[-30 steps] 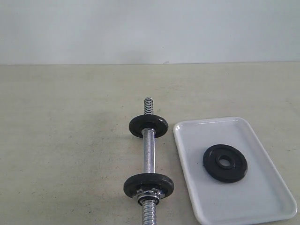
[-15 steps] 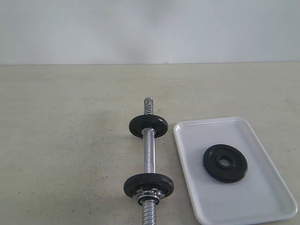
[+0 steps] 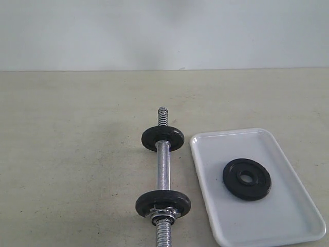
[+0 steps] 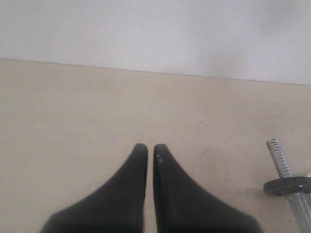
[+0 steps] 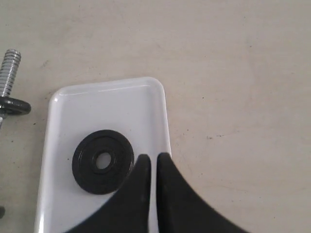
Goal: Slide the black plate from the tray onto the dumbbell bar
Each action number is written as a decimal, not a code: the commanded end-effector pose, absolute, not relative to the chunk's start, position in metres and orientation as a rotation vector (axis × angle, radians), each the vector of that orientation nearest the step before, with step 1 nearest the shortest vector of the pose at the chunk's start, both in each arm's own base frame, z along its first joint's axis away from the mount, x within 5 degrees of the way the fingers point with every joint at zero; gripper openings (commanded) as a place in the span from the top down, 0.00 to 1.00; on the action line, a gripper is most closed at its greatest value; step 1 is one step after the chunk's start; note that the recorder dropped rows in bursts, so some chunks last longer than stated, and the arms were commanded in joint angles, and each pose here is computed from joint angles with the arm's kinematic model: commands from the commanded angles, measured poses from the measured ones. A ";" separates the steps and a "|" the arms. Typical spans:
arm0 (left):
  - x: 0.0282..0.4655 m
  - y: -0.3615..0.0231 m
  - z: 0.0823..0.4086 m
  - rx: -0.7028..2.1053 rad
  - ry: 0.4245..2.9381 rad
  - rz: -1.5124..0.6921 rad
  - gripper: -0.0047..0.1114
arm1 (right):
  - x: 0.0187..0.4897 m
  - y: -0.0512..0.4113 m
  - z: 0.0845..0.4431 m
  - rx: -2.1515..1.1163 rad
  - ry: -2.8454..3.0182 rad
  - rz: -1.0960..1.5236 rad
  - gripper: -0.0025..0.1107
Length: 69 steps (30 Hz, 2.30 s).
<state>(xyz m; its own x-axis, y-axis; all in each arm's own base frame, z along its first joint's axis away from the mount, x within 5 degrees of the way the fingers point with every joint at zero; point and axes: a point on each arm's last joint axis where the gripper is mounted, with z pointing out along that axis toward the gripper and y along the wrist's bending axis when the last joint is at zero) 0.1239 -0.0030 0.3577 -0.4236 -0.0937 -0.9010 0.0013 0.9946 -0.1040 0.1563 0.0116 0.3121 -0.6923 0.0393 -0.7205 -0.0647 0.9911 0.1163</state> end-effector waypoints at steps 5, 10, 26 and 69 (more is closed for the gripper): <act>0.145 -0.025 0.357 -0.025 1.983 -0.445 0.92 | 0.165 0.016 0.327 0.039 2.172 0.269 0.98; 0.174 -0.051 0.321 0.138 2.224 -0.801 0.92 | 0.158 0.031 0.324 -0.271 2.198 0.343 0.98; 0.225 -0.143 0.208 0.245 2.512 -0.743 0.92 | 0.145 0.040 0.315 -0.513 2.295 0.415 0.98; 0.286 -0.230 0.151 0.316 2.633 -0.653 0.35 | 0.142 0.041 0.313 -0.617 2.303 0.410 0.98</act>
